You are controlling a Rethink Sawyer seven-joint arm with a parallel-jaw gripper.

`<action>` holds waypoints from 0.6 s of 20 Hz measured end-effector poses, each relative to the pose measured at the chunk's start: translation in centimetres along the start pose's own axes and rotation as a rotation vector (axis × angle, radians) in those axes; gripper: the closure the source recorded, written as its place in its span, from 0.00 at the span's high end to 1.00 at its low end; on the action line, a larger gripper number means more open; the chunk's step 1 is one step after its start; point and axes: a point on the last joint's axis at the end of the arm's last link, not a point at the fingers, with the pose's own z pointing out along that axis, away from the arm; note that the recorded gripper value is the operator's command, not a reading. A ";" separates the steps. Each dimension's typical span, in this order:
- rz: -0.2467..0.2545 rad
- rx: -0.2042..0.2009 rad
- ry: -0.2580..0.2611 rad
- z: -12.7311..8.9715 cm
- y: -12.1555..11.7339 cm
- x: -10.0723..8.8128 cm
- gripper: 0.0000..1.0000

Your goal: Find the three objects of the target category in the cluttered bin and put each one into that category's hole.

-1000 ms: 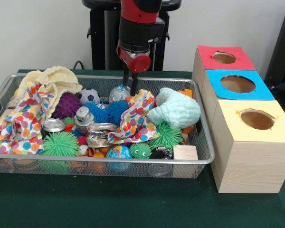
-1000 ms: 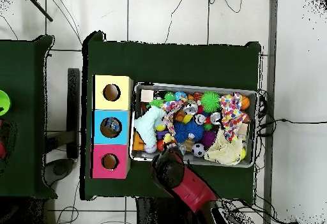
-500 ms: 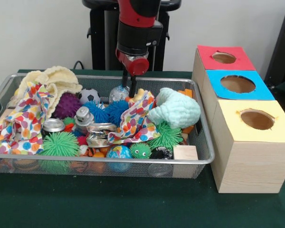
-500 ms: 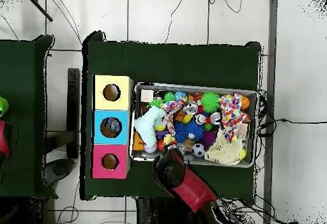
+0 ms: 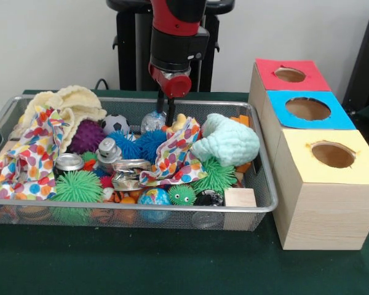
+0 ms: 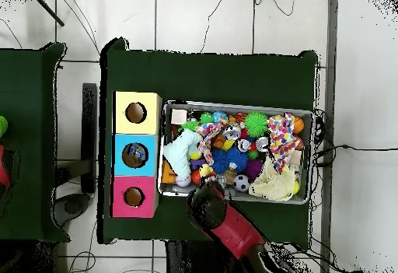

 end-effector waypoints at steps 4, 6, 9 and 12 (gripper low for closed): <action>0.000 0.002 -0.001 0.0 -0.1 0.0 1.00; 0.000 0.005 -0.005 -0.1 -0.3 -0.1 1.00; -0.001 0.008 -0.009 -0.3 -0.5 0.0 1.00; -0.005 0.011 -0.017 -0.5 -0.6 0.0 1.00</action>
